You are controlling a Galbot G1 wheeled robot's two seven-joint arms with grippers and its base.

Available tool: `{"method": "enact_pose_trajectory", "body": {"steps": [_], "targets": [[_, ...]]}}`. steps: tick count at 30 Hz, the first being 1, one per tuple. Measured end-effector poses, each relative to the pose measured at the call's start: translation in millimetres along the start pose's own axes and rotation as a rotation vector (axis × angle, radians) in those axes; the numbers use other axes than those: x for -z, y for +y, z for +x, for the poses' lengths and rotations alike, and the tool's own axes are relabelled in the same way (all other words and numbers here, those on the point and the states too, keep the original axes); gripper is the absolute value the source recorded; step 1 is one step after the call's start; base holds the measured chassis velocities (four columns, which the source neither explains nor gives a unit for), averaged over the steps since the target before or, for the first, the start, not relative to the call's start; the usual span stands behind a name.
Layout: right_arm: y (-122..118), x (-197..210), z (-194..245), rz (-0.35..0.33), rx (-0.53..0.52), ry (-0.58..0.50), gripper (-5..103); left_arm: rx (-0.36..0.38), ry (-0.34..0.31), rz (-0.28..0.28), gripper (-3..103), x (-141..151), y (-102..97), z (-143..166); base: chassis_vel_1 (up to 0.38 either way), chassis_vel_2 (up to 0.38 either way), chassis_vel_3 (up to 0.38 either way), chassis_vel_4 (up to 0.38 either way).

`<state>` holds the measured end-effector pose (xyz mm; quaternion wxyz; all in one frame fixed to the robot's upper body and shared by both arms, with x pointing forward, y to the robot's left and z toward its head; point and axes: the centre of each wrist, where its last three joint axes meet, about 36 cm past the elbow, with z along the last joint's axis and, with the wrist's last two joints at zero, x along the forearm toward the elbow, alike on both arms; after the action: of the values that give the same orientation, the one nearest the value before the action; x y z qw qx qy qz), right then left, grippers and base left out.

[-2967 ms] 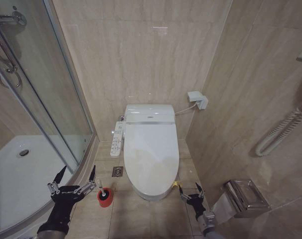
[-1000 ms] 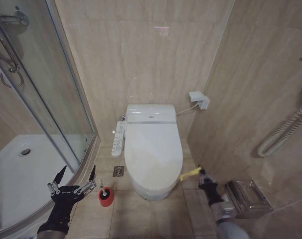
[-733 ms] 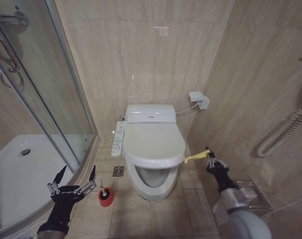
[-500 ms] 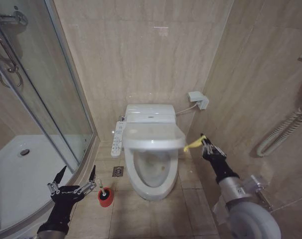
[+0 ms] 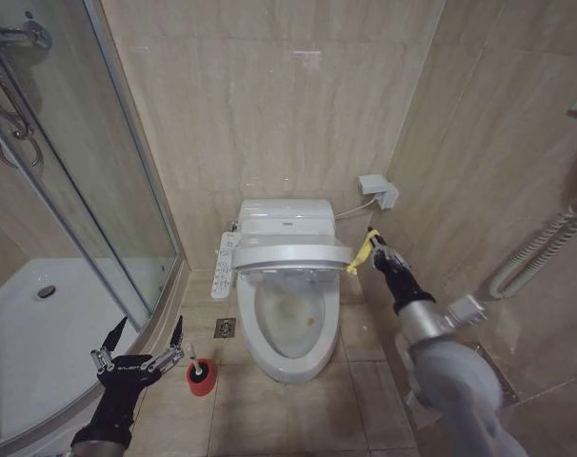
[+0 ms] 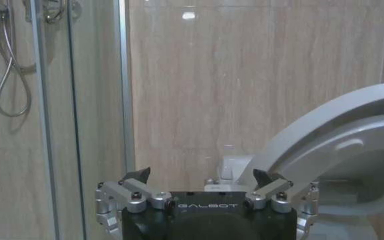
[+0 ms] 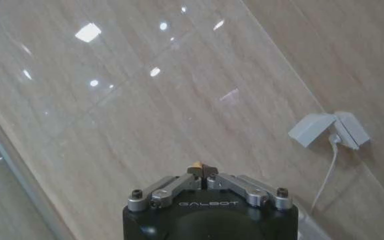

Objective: Open the toilet lid, clean the toilet bowl with a toilet brush, close the toilet lid, and flush.

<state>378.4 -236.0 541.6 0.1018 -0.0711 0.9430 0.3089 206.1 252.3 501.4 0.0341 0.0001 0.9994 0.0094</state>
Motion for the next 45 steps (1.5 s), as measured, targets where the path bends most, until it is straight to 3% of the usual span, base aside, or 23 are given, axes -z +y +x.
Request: {"method": "enact_pose_trajectory", "body": {"steps": [2, 5, 9, 17, 27, 45], "targets": [[-1.6, -4.5, -10.5, 0.003, 0.003, -0.009, 1, 0.000, 0.000, 0.000, 100, 0.0, 0.0, 0.0, 0.000, 0.000, 0.000, 0.000], [-7.8, -14.0, -42.3, 0.076, 0.026, -0.068, 1, 0.000, 0.000, 0.000, 100, 0.0, 0.0, 0.0, 0.000, 0.000, 0.000, 0.000], [-12.0, -6.4, -64.4, 0.120, 0.037, -0.120, 1, 0.000, 0.000, 0.000, 100, 0.0, 0.0, 0.0, 0.000, 0.000, 0.000, 0.000], [-12.7, 15.0, -116.3, 0.125, 0.045, -0.191, 1, 0.000, 0.000, 0.000, 100, 0.0, 0.0, 0.0, 0.000, 0.000, 0.000, 0.000], [5.2, 14.3, -182.6, 0.128, 0.073, -0.226, 1, 0.000, 0.000, 0.000, 100, 0.0, 0.0, 0.0, 0.000, 0.000, 0.000, 0.000], [20.3, 33.2, -303.0, 0.373, 0.113, -0.370, 1, 0.000, 0.000, 0.000, 100, 0.0, 0.0, 0.0, 0.000, 0.000, 0.000, 0.000]]}}
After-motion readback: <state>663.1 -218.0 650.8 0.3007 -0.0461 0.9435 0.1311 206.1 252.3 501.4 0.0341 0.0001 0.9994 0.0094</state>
